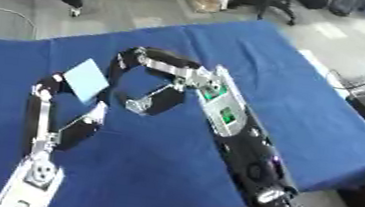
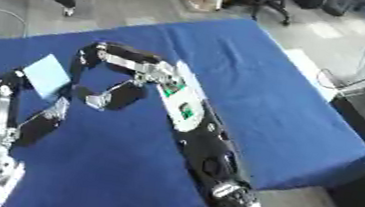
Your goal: Pick up the objects with one hand, pass them to the other hand, and then place them into the box on the other side of the table.
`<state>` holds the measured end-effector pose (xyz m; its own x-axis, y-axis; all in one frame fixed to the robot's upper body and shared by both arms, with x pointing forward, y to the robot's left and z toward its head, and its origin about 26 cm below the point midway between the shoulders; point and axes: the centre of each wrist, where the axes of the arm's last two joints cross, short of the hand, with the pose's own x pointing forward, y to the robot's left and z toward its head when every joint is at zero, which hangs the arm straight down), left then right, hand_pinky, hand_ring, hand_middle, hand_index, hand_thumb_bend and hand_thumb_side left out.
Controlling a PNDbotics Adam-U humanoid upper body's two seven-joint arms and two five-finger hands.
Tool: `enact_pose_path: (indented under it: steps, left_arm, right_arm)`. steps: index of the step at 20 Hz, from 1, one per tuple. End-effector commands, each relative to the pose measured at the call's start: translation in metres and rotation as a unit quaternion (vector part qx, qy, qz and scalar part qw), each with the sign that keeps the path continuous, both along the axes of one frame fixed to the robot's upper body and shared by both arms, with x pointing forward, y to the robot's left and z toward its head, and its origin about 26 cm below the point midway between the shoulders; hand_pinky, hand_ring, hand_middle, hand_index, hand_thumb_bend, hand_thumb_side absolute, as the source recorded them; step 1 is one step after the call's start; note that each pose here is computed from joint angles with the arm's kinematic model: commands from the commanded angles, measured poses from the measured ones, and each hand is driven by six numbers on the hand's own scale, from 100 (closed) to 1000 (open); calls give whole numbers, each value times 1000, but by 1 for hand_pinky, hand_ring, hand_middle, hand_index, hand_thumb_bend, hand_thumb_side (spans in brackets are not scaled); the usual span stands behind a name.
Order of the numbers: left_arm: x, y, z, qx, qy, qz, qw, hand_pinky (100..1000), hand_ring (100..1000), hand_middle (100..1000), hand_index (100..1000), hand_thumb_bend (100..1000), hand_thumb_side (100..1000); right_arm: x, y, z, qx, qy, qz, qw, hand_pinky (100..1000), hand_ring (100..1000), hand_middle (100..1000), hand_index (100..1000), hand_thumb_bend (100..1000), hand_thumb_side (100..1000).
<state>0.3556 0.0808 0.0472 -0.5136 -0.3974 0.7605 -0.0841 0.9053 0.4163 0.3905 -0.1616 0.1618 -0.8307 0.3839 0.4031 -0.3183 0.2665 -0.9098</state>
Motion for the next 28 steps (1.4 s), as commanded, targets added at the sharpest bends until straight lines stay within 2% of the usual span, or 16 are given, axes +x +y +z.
enact_pose_path:
  steps: [1, 4, 8, 11, 15, 20, 24, 28]
  left_arm:
    - [2, 0, 9, 1, -18, 1, 1000, 691, 510, 477, 551, 100, 323]
    - [3, 2, 8, 2, -16, 6, 1000, 691, 510, 477, 551, 100, 324]
    - [4, 9, 12, -9, -24, 22, 999, 659, 442, 395, 495, 100, 264]
    - [7, 21, 21, -32, -33, 54, 997, 618, 363, 303, 437, 100, 226]
    - [12, 51, 39, -61, -55, 113, 990, 588, 311, 240, 394, 100, 218]
    - [14, 100, 71, -54, -86, 176, 979, 592, 313, 239, 398, 100, 209]
    - [10, 157, 115, 16, -112, 216, 970, 594, 321, 246, 410, 100, 199]
    - [-3, 214, 155, 107, -130, 272, 947, 602, 328, 250, 419, 100, 194]
  right_arm:
    - [-5, -2, 24, -25, -56, 8, 998, 845, 843, 773, 869, 174, 469]
    - [-11, -6, 39, -17, -89, 2, 996, 851, 848, 783, 885, 201, 462]
    - [-25, -23, 62, 36, -134, -25, 990, 852, 849, 784, 891, 196, 396]
    - [-40, -41, 78, 86, -158, -58, 982, 854, 846, 778, 884, 194, 359]
    - [-62, -68, 91, 136, -171, -113, 969, 847, 843, 769, 877, 171, 341]
    - [-67, -86, 81, 134, -141, -162, 967, 840, 840, 759, 864, 107, 373]
    - [-65, -96, 59, 106, -99, -189, 971, 837, 839, 754, 859, 100, 401]
    - [-63, -104, 40, 83, -65, -207, 973, 836, 839, 752, 855, 100, 425]
